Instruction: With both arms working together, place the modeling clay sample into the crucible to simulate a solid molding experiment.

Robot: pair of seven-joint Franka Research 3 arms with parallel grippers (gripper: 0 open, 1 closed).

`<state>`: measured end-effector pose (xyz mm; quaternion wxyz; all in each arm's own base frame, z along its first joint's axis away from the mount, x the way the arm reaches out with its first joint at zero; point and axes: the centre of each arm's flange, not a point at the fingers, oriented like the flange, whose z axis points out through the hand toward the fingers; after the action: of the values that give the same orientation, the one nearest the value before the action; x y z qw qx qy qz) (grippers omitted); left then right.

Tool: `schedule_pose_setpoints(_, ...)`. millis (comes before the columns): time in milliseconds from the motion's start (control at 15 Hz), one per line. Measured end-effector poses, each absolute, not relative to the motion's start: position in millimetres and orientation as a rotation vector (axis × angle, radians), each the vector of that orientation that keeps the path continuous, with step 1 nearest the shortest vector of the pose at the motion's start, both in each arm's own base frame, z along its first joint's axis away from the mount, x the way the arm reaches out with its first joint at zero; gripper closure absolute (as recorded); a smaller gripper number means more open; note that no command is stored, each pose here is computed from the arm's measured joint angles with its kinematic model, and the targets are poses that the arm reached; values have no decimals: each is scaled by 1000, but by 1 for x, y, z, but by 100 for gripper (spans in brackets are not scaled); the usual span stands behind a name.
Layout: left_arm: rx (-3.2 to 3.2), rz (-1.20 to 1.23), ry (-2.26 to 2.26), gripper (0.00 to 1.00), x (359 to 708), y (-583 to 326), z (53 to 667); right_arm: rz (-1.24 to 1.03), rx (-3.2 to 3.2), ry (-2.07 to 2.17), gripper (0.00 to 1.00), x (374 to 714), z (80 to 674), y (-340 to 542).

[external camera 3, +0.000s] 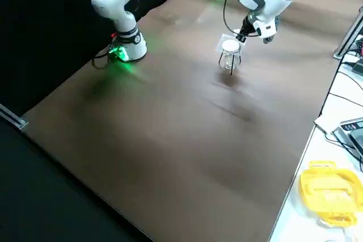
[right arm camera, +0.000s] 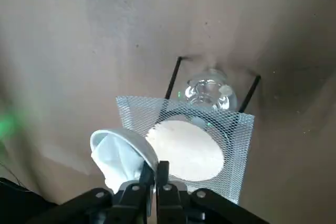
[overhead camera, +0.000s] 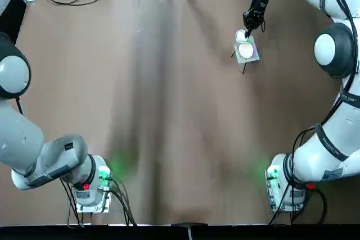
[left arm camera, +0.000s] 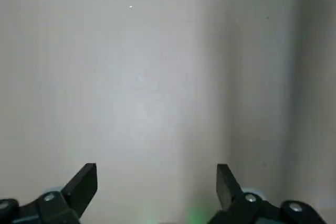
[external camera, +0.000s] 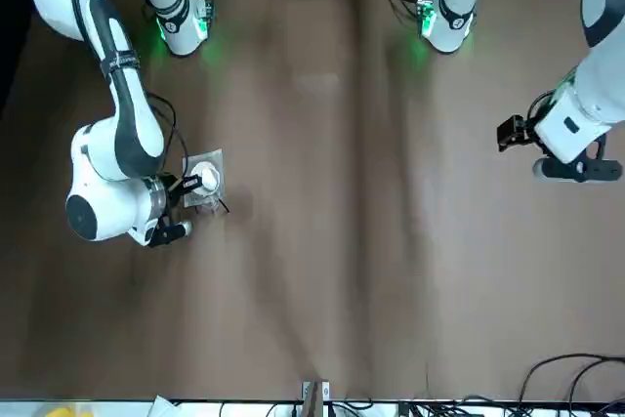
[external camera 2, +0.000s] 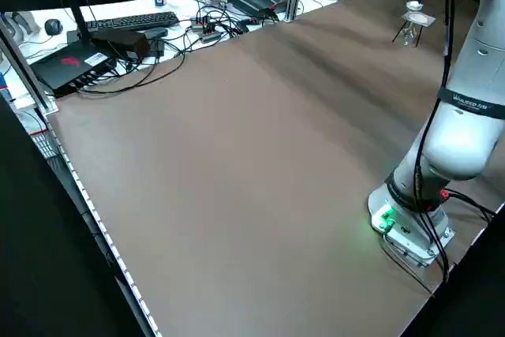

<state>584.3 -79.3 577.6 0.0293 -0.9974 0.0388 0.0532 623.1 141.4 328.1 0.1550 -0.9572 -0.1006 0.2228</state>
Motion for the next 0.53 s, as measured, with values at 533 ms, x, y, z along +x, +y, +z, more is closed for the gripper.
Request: schedule_pose_setpoints(533, -3177, 26, -71, 0, 561, -34, 636, 640, -2690, -382, 94, 621, 311, 101)
